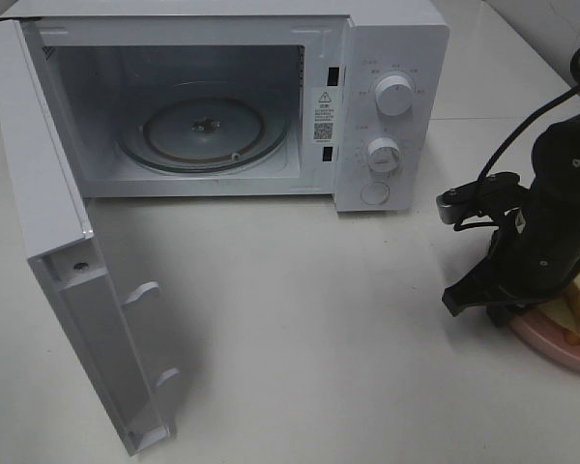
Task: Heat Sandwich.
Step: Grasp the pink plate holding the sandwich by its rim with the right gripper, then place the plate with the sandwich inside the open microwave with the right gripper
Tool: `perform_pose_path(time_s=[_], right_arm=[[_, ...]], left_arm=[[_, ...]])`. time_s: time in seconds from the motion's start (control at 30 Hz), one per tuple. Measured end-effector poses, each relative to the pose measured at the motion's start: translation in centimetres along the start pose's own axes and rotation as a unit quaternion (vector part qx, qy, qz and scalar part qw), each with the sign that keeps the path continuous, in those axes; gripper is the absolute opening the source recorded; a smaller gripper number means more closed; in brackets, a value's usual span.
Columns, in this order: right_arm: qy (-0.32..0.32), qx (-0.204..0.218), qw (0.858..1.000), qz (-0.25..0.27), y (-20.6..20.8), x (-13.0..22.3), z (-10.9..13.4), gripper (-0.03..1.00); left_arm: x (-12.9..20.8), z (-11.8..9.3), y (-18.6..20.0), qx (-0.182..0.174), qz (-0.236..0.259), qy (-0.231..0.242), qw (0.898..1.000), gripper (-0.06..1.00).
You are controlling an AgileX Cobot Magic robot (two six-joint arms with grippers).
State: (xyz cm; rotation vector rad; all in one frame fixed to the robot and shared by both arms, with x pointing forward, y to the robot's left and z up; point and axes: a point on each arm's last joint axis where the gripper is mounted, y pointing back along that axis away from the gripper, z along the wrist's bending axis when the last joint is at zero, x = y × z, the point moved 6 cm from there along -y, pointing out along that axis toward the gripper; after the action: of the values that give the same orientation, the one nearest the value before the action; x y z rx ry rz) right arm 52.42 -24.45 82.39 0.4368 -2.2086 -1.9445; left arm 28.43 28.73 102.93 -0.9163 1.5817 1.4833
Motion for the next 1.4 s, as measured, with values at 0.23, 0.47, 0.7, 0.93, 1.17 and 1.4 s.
perform_pose_path(time_s=[0.23,0.47,0.7,0.93,1.17,1.4], right_arm=[[0.003,0.011,1.000,0.000,0.6,0.0,-0.2,0.10],[-0.009,0.056,0.998,0.009,1.9,0.5,-1.6,0.04],[0.002,0.068,0.997,0.018,2.7,0.9,-0.7,0.04],[0.023,0.079,0.996,0.026,3.7,1.4,0.1,0.04],[0.035,0.088,0.995,0.029,5.1,1.9,0.7,0.04],[0.046,0.096,0.993,0.045,6.1,2.9,1.3,0.04]], left_arm=[[0.0,0.0,0.0,0.000,0.000,0.000,1.000,0.97],[0.0,0.0,0.0,0.000,0.000,0.000,1.000,0.97],[0.0,0.0,0.0,0.000,0.000,0.000,1.000,0.97],[0.0,0.0,0.0,0.000,0.000,0.000,1.000,0.97],[0.0,0.0,0.0,0.000,0.000,0.000,1.000,0.97],[0.0,0.0,0.0,0.000,0.000,0.000,1.000,0.97]])
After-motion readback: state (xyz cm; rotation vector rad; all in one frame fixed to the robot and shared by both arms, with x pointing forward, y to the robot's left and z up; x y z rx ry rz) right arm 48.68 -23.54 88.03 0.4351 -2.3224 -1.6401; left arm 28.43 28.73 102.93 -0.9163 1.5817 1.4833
